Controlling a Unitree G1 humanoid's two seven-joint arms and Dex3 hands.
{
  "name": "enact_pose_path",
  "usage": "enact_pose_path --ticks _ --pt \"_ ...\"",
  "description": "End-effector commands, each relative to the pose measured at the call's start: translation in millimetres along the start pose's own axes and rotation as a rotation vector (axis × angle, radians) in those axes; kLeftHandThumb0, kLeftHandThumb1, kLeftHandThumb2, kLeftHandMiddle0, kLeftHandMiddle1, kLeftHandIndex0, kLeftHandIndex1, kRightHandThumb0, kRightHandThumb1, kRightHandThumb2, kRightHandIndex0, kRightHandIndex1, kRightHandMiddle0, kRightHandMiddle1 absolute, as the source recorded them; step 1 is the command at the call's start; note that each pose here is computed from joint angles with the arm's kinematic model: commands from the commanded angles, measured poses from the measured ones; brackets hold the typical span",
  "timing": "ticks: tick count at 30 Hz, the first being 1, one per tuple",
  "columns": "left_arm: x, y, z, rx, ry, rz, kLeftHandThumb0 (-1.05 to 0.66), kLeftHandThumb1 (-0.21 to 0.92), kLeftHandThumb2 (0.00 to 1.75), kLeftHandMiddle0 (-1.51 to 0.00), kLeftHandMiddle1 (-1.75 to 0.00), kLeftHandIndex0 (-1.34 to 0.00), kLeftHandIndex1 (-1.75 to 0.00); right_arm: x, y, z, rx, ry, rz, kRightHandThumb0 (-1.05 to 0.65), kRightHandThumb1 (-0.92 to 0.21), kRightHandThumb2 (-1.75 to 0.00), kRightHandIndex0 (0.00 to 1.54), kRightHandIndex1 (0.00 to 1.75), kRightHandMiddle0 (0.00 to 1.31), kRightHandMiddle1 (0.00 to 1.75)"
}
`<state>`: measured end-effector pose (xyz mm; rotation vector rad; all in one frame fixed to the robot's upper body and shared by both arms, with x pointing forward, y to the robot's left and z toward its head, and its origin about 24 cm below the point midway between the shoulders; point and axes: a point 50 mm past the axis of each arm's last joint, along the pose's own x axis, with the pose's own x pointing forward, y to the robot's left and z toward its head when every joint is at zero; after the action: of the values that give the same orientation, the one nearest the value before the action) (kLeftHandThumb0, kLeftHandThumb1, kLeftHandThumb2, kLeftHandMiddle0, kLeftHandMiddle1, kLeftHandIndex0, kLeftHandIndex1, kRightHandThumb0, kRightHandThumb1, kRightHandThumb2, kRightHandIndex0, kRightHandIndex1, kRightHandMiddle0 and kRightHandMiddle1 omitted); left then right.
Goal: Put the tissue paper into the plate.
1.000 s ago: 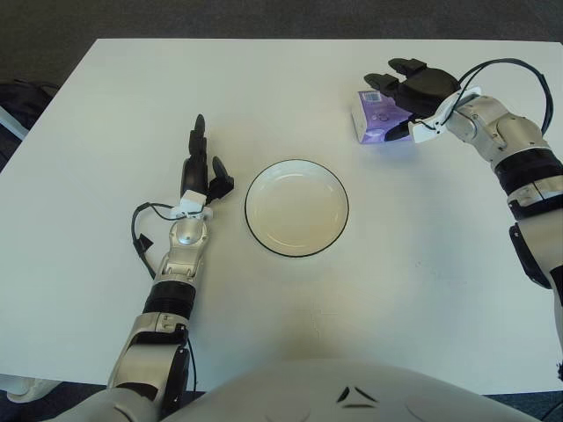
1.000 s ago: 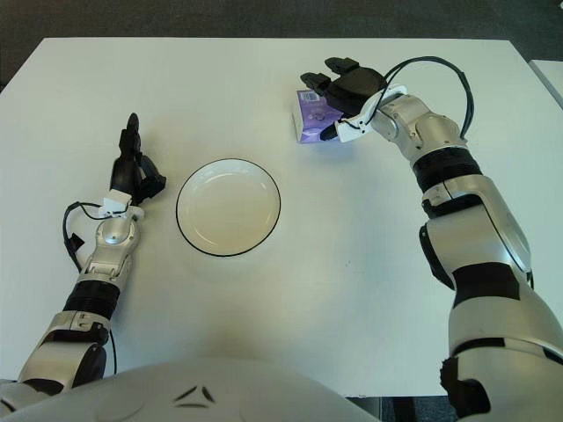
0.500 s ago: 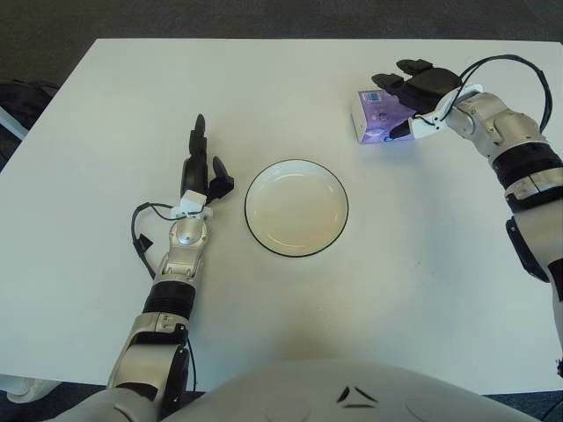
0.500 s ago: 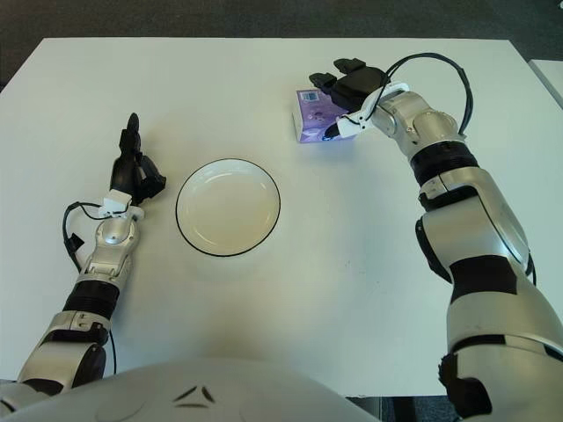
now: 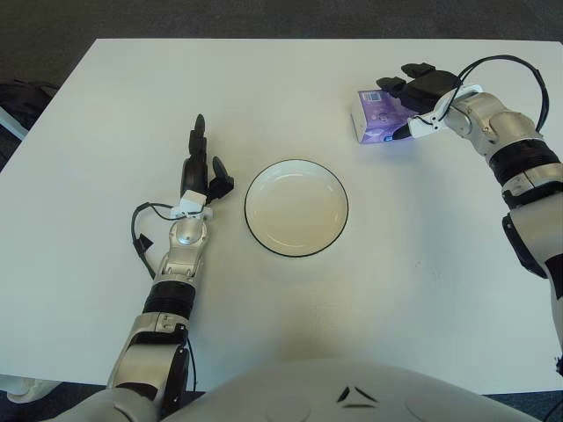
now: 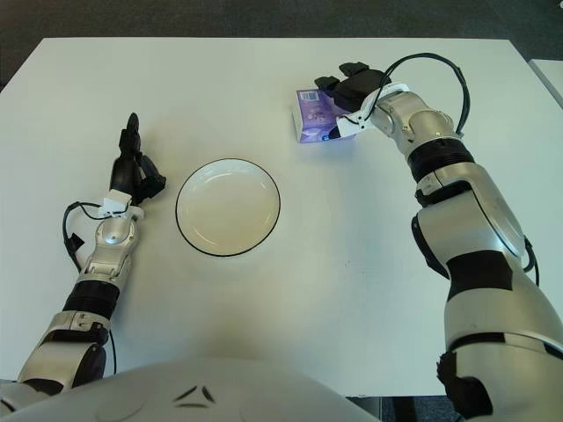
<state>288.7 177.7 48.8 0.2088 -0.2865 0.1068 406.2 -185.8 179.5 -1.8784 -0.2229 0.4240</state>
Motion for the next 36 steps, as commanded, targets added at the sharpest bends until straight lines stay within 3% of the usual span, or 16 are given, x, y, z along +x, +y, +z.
enact_pose_path --ticks 1,36 --pt "-58.0 -12.5 -50.0 -0.003 0.251 -0.022 -0.95 0.92 1.20 -0.01 0.00 0.00 0.00 1.3 -7.7 -3.7 -0.023 0.020 0.014 -1.05 -0.92 -0.38 0.00 0.00 0.00 0.00" --pt "-58.5 -15.7 -51.2 -0.021 0.273 -0.005 -0.96 0.92 1.20 -0.03 -0.01 -0.01 -0.02 5.0 3.6 -0.5 0.016 0.022 0.038 -1.05 -0.92 -0.36 0.00 0.00 0.00 0.00"
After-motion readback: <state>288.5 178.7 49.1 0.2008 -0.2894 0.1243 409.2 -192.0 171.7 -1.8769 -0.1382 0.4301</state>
